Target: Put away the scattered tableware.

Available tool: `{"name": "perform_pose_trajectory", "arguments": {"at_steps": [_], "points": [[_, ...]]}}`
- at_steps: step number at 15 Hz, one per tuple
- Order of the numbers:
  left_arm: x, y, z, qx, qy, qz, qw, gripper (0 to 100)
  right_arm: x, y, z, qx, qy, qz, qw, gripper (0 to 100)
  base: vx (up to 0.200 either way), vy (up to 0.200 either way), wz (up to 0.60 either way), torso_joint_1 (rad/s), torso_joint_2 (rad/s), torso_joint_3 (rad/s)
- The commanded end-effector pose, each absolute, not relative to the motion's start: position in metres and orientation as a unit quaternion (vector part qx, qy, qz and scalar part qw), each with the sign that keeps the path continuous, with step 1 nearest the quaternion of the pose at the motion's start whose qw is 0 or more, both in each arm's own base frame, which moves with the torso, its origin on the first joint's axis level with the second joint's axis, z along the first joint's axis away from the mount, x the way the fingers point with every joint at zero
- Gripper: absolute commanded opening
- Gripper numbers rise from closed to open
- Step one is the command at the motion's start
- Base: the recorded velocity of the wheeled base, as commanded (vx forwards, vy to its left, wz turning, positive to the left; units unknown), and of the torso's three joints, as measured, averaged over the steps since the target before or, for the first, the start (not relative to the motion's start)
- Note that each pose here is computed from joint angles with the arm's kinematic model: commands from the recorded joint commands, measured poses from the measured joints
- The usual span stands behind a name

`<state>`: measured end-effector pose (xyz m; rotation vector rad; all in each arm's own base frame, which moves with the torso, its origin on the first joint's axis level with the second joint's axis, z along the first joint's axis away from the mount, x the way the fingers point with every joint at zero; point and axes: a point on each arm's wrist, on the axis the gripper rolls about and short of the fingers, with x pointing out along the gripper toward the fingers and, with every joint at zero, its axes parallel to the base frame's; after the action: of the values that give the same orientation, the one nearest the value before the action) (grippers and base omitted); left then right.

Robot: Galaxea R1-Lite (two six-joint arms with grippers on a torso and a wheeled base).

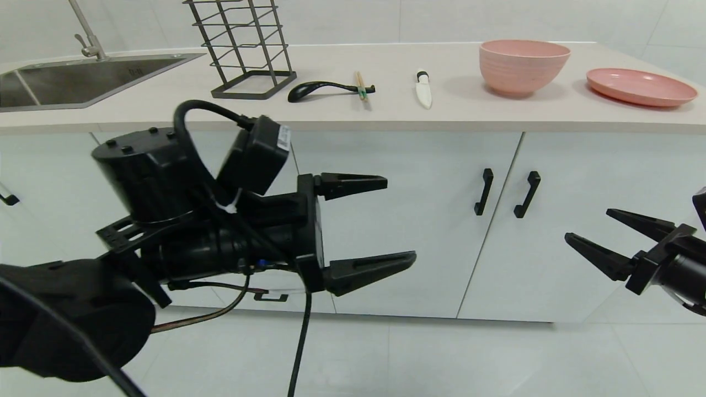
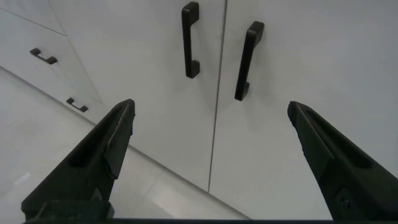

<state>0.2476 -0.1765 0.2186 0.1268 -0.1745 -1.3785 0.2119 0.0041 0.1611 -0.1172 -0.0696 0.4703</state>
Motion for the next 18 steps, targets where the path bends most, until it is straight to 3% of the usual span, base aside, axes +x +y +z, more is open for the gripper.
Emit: {"name": "perform_pose_trajectory", "arguments": {"at_steps": [1,4,6,9,18], "points": [[0.267,-0.206,0.206,0.055,-0.070,-0.651,0.754,100,0.211,0.003,0.156,-0.058,-0.026,0.234,0.970,100,0.000,0.000,0.00,0.000,0.00,0.000],[0.279,-0.240,0.196,0.050,-0.067,-0.658,0.749,100,0.208,0.004,0.145,-0.055,-0.013,0.237,0.970,100,0.000,0.000,0.00,0.000,0.00,0.000],[0.285,-0.249,0.190,0.050,-0.064,-0.661,0.746,100,0.211,0.004,0.146,-0.060,-0.030,0.239,0.969,100,0.000,0.000,0.00,0.000,0.00,0.000],[0.290,-0.253,0.188,0.049,-0.062,-0.658,0.748,100,0.208,0.008,0.136,-0.065,-0.042,0.309,0.948,100,0.000,0.000,0.00,0.000,0.00,0.000],[0.292,-0.252,0.190,0.045,-0.064,-0.656,0.751,100,0.176,-0.001,0.122,-0.054,-0.007,0.283,0.958,100,0.000,0.000,-0.07,0.000,0.00,0.000]]}}
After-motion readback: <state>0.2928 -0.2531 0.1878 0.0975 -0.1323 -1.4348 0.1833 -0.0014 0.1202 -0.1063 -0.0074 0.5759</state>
